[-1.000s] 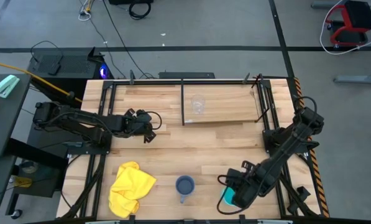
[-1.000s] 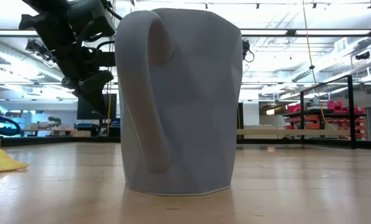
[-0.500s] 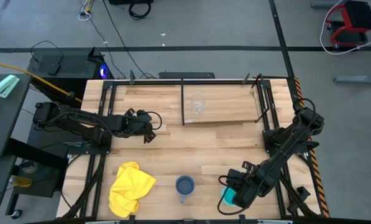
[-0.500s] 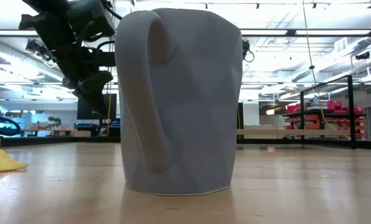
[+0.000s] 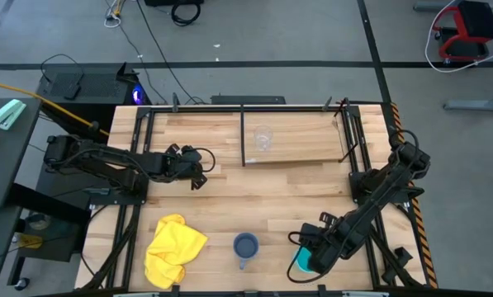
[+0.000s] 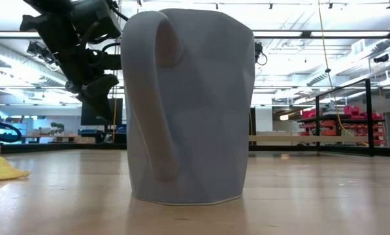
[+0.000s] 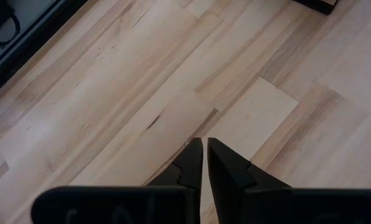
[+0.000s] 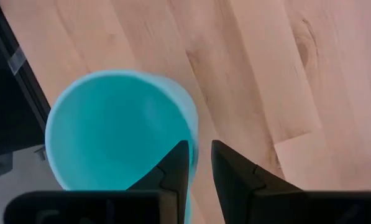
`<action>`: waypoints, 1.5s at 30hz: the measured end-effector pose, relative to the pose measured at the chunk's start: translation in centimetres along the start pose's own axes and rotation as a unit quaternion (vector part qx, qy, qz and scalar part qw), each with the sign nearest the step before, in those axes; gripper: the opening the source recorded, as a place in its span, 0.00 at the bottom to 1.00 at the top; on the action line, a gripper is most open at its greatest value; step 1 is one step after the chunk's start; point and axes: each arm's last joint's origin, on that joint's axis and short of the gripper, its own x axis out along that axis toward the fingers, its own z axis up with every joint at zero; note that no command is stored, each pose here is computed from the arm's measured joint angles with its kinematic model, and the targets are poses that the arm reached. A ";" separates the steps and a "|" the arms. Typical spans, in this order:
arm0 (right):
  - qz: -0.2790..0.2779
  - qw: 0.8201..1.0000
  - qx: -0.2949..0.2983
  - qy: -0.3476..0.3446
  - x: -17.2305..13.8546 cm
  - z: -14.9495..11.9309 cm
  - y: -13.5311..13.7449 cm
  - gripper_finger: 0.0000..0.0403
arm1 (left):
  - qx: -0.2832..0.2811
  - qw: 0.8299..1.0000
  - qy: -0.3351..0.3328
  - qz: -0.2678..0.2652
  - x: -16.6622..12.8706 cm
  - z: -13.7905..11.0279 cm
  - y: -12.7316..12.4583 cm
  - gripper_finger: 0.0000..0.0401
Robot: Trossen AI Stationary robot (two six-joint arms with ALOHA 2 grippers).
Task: Stack small to large cups/mugs on shelf
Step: Put the light blue mug on the shelf
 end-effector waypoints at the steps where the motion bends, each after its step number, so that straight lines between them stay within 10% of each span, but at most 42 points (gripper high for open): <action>1: 0.000 1.000 0.001 0.000 0.0 0.2 -0.1 0.19 | 0.000 1.000 0.000 0.000 0.0 0.0 0.0 0.07; 33: -0.007 1.000 0.015 0.017 1.9 2.8 -0.6 0.03 | -0.003 1.000 0.000 0.000 0.0 0.0 0.0 0.09; 45: -0.032 0.988 0.143 -0.045 0.5 8.4 -2.9 0.01 | -0.003 1.000 0.000 0.000 0.0 0.0 0.0 0.06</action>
